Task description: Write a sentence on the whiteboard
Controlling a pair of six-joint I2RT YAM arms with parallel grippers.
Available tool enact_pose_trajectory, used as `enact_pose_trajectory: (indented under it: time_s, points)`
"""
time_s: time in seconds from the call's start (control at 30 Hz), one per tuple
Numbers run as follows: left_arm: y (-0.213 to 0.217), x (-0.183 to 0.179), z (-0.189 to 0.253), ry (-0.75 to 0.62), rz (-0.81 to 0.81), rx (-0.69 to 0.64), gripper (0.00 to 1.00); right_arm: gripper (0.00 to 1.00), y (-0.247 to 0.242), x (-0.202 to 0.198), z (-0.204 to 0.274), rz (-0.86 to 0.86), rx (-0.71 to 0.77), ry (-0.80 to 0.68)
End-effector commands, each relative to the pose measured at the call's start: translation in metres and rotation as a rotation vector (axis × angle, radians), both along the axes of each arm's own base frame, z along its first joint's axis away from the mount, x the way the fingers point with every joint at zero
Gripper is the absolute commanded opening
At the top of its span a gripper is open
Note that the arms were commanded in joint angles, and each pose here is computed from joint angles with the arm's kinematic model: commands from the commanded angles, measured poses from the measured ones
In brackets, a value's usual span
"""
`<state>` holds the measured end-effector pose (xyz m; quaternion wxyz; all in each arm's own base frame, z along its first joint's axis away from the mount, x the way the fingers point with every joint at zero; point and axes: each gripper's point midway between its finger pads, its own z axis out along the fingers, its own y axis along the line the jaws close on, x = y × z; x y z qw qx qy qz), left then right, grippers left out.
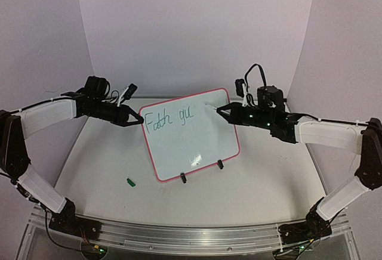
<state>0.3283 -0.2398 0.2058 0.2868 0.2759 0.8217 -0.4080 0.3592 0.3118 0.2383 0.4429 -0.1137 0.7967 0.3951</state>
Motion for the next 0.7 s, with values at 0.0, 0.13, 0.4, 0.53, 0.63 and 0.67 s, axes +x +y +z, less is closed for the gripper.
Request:
enact_pose_trajectory:
  time_s: [0.0,0.13,0.4,0.53,0.63,0.67]
  points:
    - [-0.005,-0.015,-0.030,0.036,-0.050,0.103,0.00,0.00,0.007,-0.002,0.002,0.053,0.003,-0.011]
    - [-0.006,-0.015,-0.031,0.039,-0.051,0.105,0.00,0.00,0.015,0.003,0.002,0.075,0.006,-0.008]
    - [-0.006,-0.015,-0.033,0.043,-0.051,0.109,0.00,0.00,0.029,0.013,0.002,0.110,0.009,-0.011]
    - [-0.007,-0.015,-0.034,0.044,-0.053,0.110,0.00,0.00,0.034,0.016,0.003,0.124,0.012,-0.013]
    - [-0.007,-0.014,-0.035,0.048,-0.054,0.111,0.00,0.00,0.038,0.019,0.002,0.134,0.015,-0.009]
    - [-0.007,-0.014,-0.036,0.048,-0.054,0.111,0.00,0.00,0.039,0.019,0.001,0.137,0.014,-0.006]
